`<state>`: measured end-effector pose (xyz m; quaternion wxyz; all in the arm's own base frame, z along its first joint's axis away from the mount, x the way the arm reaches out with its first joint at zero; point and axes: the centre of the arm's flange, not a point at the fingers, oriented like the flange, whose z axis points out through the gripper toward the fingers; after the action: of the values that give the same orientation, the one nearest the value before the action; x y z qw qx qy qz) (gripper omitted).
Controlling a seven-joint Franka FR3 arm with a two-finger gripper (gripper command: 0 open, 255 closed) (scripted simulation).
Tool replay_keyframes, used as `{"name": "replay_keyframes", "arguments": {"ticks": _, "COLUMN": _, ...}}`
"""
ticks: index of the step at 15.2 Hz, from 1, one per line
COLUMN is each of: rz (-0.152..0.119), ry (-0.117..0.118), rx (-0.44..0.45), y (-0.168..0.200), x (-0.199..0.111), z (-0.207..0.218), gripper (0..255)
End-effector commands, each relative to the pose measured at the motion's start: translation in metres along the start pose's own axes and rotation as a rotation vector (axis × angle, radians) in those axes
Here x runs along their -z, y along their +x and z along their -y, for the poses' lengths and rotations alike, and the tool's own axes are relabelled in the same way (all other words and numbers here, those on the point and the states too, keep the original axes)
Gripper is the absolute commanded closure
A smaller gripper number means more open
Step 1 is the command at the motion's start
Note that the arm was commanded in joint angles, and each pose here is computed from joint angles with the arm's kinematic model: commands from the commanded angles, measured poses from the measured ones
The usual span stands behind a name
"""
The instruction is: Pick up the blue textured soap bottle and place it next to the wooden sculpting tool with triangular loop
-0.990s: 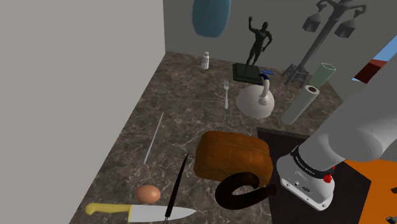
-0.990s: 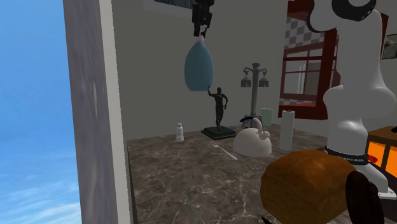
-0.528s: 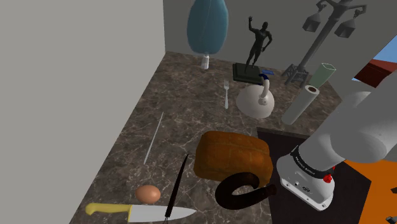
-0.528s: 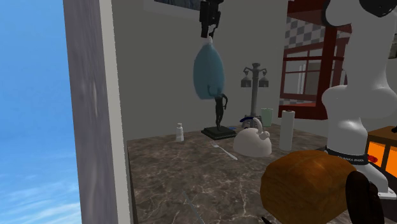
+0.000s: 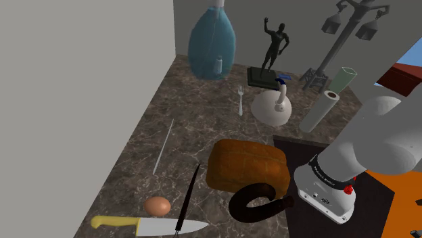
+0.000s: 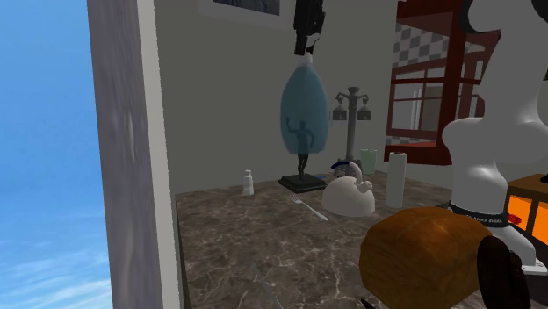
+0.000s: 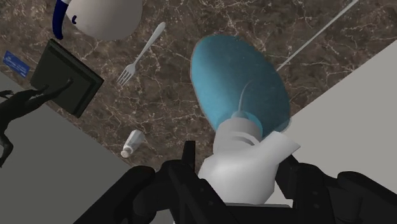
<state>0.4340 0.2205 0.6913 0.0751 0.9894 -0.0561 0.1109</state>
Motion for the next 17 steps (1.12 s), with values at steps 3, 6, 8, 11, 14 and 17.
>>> {"name": "replay_keyframes", "arguments": {"ticks": 3, "rz": -0.001, "ry": 0.0, "rx": -0.002, "y": -0.036, "x": 0.0, "z": 0.04, "gripper": 255}}
{"name": "replay_keyframes", "arguments": {"ticks": 6, "rz": -0.001, "ry": 0.0, "rx": -0.002, "y": -0.063, "x": -0.001, "z": 0.069, "gripper": 255}}
{"name": "replay_keyframes", "arguments": {"ticks": 8, "rz": -0.001, "ry": 0.0, "rx": -0.002, "y": -0.081, "x": -0.002, "z": 0.088, "gripper": 255}}
{"name": "replay_keyframes", "arguments": {"ticks": 11, "rz": -0.001, "ry": 0.0, "rx": -0.002, "y": -0.108, "x": -0.003, "z": 0.117, "gripper": 255}}
{"name": "replay_keyframes", "arguments": {"ticks": 14, "rz": -0.001, "ry": 0.0, "rx": -0.002, "y": -0.136, "x": -0.004, "z": 0.145, "gripper": 255}}
{"name": "replay_keyframes", "arguments": {"ticks": 17, "rz": -0.001, "ry": 0.0, "rx": -0.002, "y": -0.163, "x": -0.005, "z": 0.174, "gripper": 255}}
